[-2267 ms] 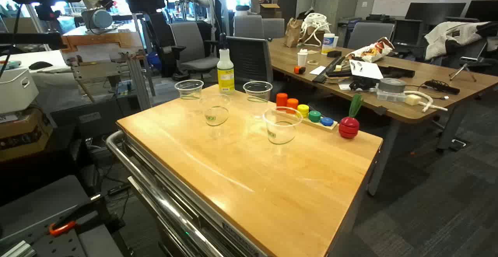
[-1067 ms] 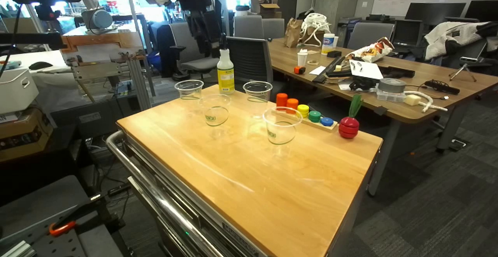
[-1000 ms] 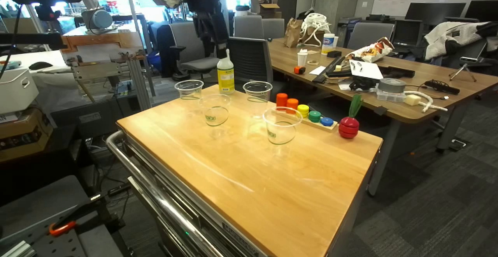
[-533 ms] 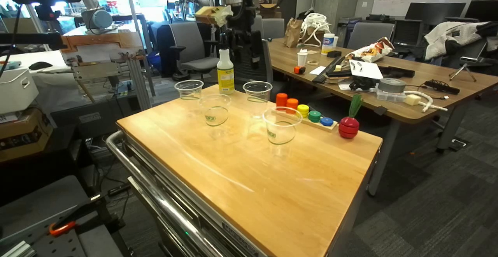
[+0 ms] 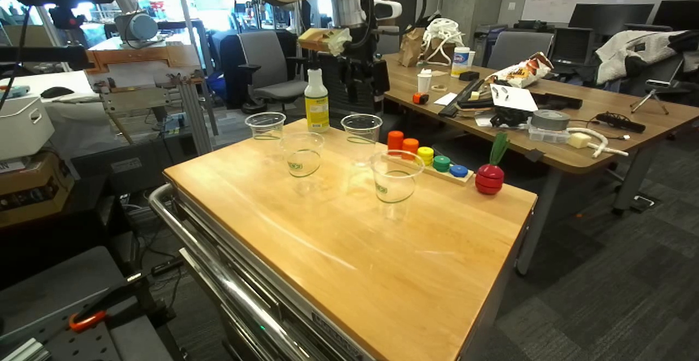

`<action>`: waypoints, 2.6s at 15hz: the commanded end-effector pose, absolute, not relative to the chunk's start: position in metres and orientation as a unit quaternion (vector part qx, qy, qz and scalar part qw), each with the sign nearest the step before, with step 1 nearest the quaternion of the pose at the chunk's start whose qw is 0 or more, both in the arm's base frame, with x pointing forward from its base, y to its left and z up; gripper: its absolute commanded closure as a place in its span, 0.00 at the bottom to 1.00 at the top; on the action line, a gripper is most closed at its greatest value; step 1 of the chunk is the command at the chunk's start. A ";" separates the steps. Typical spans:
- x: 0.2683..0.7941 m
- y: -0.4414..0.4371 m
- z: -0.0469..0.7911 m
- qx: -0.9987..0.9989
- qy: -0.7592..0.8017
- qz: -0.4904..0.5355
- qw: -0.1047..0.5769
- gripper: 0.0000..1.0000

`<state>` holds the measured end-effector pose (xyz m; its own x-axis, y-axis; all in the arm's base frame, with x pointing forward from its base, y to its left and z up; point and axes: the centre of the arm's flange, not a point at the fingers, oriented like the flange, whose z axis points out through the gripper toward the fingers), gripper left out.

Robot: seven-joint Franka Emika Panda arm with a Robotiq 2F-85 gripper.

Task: Put the cups one inside the other

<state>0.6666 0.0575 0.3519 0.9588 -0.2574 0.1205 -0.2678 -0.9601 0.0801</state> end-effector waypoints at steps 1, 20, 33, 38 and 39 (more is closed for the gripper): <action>0.675 0.050 0.360 0.990 -0.121 0.043 0.057 0.00; 0.678 0.046 0.303 0.994 -0.102 -0.006 0.026 0.33; 0.688 0.041 0.315 0.986 -0.164 0.012 -0.012 0.93; 0.682 0.025 0.329 0.967 -0.216 -0.102 -0.088 0.93; 0.679 0.021 0.333 0.961 -0.226 -0.123 -0.106 0.93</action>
<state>0.6714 0.0327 0.3142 0.9066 -0.3869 -0.1681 -0.4040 -0.9111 -0.0818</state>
